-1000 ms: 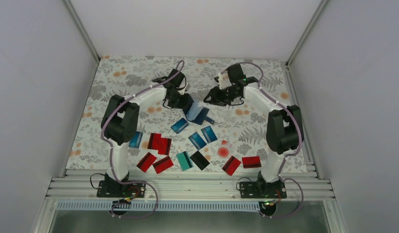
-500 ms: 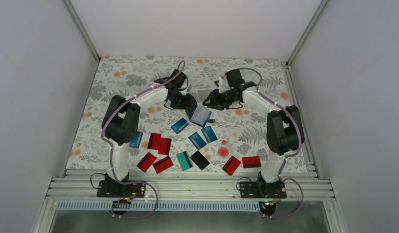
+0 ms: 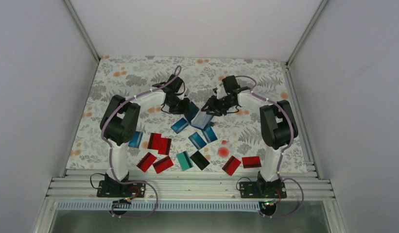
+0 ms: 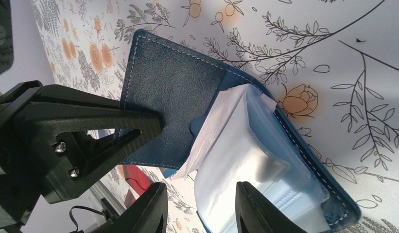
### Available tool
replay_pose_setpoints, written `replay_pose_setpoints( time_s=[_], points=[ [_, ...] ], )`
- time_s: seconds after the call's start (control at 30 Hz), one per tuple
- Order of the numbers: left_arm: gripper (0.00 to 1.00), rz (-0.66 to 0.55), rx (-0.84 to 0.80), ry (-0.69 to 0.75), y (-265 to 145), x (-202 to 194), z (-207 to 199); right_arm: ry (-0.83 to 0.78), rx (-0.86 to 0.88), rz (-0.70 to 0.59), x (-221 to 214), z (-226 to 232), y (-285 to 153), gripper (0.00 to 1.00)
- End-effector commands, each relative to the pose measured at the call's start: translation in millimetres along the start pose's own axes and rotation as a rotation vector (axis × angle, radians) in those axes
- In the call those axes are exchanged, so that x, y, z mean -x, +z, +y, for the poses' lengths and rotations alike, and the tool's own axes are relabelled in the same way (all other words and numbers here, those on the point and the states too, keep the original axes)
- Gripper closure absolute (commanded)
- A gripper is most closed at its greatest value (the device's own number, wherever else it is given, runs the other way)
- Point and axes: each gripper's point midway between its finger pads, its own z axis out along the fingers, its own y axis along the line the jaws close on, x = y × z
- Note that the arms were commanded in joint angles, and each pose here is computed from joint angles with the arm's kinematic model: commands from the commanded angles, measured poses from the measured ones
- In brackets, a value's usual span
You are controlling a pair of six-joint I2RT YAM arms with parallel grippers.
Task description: Put the credit cards into the card holder
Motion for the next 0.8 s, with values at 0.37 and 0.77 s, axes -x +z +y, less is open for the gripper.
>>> replay_pose_setpoints(
  time_s=[0.37,0.77],
  points=[
    [0.97,-0.022,-0.034,-0.015,-9,7,-4,0.016,-0.037,0.015,-5,-15,14,0.6],
    [0.98,-0.013,-0.045,-0.03,-5,5,-1,0.033,-0.063,0.021,-7,-29,22,0.57]
  ],
)
